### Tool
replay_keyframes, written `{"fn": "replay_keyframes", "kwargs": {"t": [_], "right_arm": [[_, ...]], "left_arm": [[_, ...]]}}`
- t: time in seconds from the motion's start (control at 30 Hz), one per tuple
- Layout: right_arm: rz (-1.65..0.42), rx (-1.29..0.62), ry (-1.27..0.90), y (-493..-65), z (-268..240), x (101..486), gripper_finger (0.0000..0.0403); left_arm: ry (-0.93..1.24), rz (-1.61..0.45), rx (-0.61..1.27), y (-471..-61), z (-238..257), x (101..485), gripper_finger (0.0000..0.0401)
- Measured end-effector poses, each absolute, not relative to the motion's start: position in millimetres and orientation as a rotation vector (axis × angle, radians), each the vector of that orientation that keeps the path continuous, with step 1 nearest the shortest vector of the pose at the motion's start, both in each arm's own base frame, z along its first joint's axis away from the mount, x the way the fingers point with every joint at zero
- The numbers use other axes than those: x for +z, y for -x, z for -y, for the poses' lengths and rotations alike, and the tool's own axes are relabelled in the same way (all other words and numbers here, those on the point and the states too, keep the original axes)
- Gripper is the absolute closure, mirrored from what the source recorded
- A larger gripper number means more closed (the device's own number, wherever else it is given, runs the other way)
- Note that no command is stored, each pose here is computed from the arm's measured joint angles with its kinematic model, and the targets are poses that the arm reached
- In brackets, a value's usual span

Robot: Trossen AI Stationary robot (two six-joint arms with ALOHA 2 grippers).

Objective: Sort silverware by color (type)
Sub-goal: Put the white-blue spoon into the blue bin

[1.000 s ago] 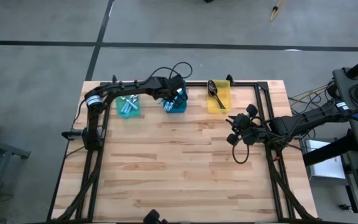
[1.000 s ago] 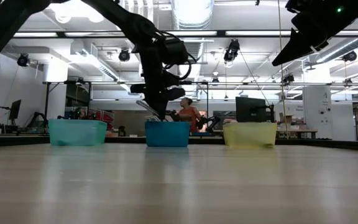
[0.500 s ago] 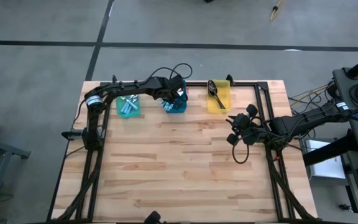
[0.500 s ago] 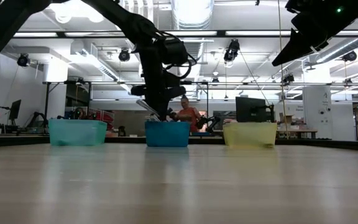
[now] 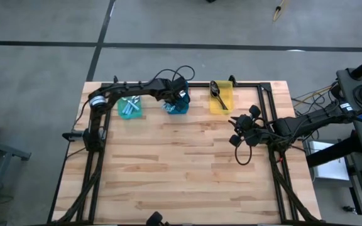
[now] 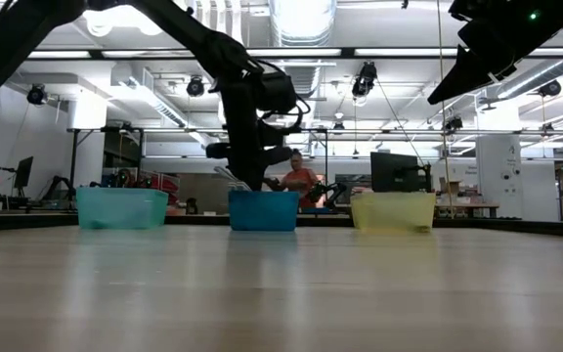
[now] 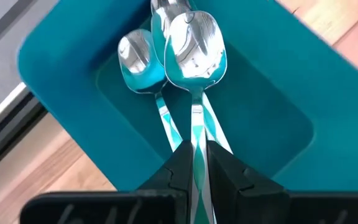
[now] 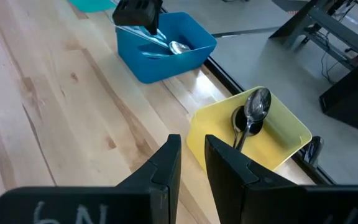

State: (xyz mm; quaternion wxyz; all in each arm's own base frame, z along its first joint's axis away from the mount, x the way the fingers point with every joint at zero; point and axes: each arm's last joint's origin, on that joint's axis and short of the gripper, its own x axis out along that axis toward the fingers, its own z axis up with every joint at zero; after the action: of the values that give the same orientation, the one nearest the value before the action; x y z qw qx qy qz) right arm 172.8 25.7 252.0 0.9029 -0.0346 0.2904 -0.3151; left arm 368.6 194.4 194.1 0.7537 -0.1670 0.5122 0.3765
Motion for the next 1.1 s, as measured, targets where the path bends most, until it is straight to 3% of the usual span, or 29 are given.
{"fn": "replay_keyframes", "kwargs": {"t": [1.1], "right_arm": [[-0.601, -0.651, 0.072, -172.7, -25.7, 251.8, 0.0340]], "left_arm": [[0.399, -1.064, 0.857, -373.0, -196.9, 191.0, 0.0366]]}}
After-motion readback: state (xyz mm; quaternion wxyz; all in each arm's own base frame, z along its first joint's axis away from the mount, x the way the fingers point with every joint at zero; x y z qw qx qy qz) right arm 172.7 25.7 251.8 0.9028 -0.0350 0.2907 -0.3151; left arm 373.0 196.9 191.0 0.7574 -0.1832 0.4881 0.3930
